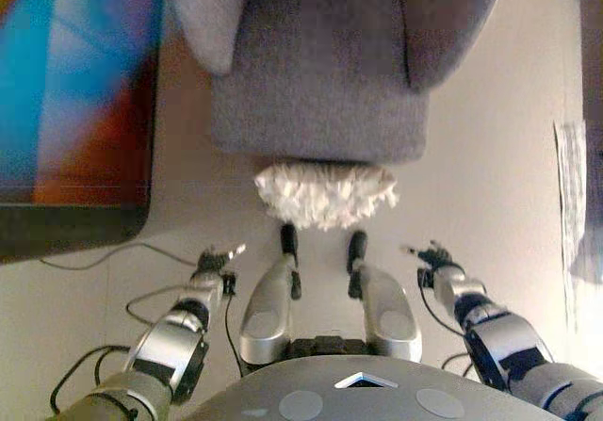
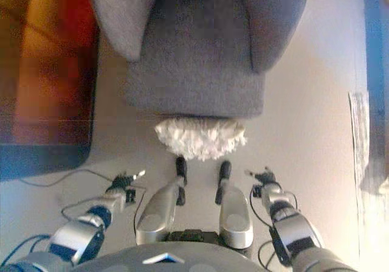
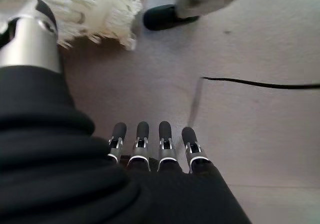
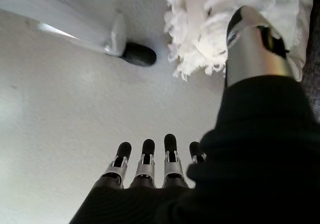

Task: Pick up the cushion and take it to the sofa

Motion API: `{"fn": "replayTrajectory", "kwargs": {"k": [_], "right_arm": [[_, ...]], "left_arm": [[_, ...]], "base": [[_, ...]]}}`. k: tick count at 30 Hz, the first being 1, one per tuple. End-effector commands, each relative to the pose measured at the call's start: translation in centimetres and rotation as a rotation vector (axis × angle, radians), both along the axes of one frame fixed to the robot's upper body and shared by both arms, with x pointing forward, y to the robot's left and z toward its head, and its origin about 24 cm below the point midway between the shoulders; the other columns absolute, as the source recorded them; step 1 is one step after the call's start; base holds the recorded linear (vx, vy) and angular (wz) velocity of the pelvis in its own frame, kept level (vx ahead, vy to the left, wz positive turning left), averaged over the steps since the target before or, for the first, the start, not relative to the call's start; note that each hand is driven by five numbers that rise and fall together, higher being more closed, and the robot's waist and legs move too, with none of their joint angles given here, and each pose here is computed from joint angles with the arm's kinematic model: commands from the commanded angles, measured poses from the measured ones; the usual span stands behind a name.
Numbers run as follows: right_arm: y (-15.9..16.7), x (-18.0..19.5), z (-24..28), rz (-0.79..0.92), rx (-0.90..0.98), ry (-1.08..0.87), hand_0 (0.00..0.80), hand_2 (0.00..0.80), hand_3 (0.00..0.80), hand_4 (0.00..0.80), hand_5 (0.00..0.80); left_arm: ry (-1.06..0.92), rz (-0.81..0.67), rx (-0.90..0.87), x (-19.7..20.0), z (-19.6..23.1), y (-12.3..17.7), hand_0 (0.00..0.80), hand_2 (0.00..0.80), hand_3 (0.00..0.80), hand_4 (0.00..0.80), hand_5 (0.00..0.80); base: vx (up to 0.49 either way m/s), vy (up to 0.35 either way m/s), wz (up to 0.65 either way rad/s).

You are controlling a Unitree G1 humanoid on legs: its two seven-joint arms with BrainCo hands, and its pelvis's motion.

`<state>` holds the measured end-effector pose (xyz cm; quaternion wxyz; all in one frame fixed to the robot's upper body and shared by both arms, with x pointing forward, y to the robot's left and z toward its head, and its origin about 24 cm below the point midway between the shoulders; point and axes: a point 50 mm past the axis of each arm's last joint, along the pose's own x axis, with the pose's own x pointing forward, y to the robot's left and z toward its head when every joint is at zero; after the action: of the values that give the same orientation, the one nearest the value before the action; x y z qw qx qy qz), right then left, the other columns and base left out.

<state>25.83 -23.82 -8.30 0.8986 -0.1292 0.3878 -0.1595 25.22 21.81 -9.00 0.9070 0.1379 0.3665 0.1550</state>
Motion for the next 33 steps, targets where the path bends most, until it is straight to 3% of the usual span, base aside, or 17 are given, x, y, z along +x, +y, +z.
{"fn": "replayTrajectory", "kwargs": {"k": [1, 13, 15, 18, 29, 33], "right_arm": [[0.2, 3.9, 3.7, 0.061, -0.128, -0.147, 0.0, 0.0, 0.0, 0.0, 0.0], [-0.4, 10.5, 13.3, 0.073, -0.35, -0.464, 0.0, 0.0, 0.0, 0.0, 0.0], [-1.2, 11.3, 15.2, 0.087, -0.391, -0.498, 0.0, 0.0, 0.0, 0.0, 0.0], [-1.6, 12.5, 18.2, 0.106, -0.455, -0.56, 0.0, 0.0, 0.0, 0.0, 0.0], [0.2, 14.7, 24.5, 0.097, -0.602, -0.718, 0.0, 0.0, 0.0, 0.0, 0.0], [0.6, 15.2, 27.1, 0.12, -0.659, -0.786, 0.0, 0.0, 0.0, 0.0, 0.0]], "left_arm": [[-0.209, -0.047, 0.115, 4.2, 3.9, -0.7, 0.0, 0.0, 0.0, 0.0, 0.0], [-0.525, -0.064, 0.125, 10.4, 11.7, -2.6, 0.0, 0.0, 0.0, 0.0, 0.0], [-0.545, -0.065, 0.127, 11.6, 14.1, 0.2, 0.0, 0.0, 0.0, 0.0, 0.0], [-0.571, -0.057, 0.138, 12.4, 15.8, 1.3, 0.0, 0.0, 0.0, 0.0, 0.0], [-0.744, -0.036, 0.247, 14.1, 20.2, -0.2, 0.0, 0.0, 0.0, 0.0, 0.0], [-0.827, -0.092, 0.317, 15.0, 23.0, -1.0, 0.0, 0.0, 0.0, 0.0, 0.0]], "base": [[-0.163, 0.053, -0.03], [-0.093, 0.048, -0.05], [-0.016, 0.096, -0.05], [0.011, 0.086, -0.14], [0.003, 0.008, -0.03], [0.016, 0.029, 0.05]]}}
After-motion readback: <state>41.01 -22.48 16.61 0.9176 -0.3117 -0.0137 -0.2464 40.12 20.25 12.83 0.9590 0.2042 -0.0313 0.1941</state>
